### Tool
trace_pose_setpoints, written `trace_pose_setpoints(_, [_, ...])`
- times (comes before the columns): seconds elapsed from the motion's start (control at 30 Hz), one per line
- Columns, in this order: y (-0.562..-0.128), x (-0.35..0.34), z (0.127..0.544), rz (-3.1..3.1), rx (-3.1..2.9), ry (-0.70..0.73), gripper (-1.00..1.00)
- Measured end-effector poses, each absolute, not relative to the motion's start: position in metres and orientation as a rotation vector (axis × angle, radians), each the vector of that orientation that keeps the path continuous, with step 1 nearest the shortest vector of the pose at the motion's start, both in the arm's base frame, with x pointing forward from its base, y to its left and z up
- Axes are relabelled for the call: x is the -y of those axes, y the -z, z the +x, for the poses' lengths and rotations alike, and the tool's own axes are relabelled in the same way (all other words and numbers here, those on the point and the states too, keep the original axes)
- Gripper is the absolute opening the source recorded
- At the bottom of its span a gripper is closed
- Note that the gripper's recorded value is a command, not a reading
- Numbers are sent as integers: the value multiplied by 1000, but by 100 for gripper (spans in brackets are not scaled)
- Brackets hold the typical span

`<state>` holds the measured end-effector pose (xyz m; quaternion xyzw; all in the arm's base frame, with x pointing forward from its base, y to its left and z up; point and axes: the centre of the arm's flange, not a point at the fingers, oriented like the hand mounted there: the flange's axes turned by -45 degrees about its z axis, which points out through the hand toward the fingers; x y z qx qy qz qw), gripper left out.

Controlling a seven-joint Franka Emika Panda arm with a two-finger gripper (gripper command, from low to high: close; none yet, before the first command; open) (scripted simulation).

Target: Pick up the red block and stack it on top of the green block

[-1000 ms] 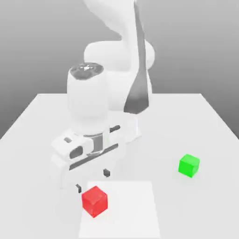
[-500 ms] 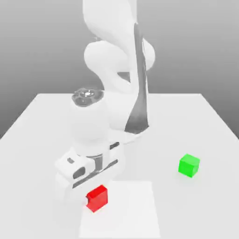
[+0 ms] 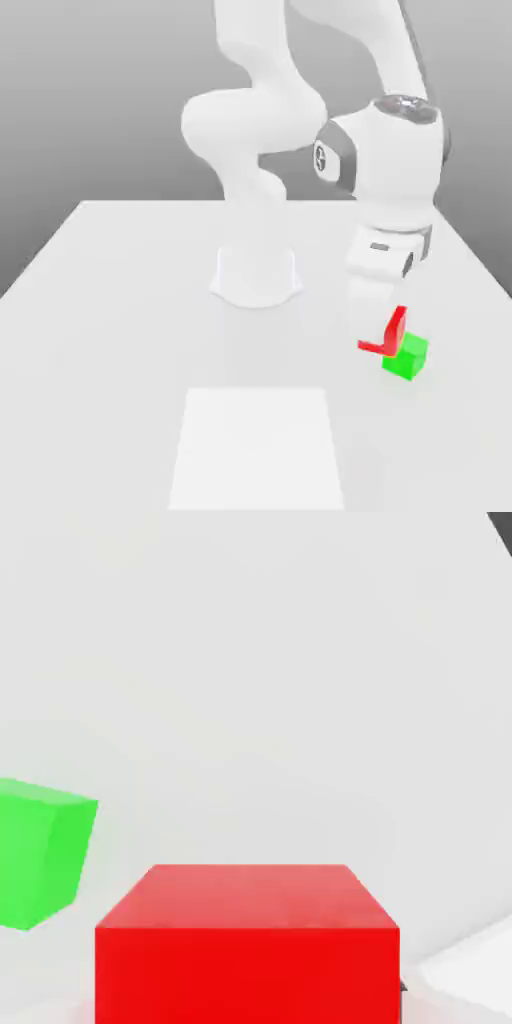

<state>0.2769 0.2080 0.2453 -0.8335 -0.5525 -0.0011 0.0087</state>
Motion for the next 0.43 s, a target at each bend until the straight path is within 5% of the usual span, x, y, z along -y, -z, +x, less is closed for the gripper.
trace_pose_setpoints(0.1, [-241,-232,241,-2561,1817,-1,-100])
trace_pose_setpoints(0.33, [-190,-236,236,-2559,1831,0,-100])
trace_pose_setpoints(0.37, [-183,-234,237,-2562,1823,-1,100])
trace_pose_setpoints(0.43, [-183,-226,244,-2590,1783,-1,100])
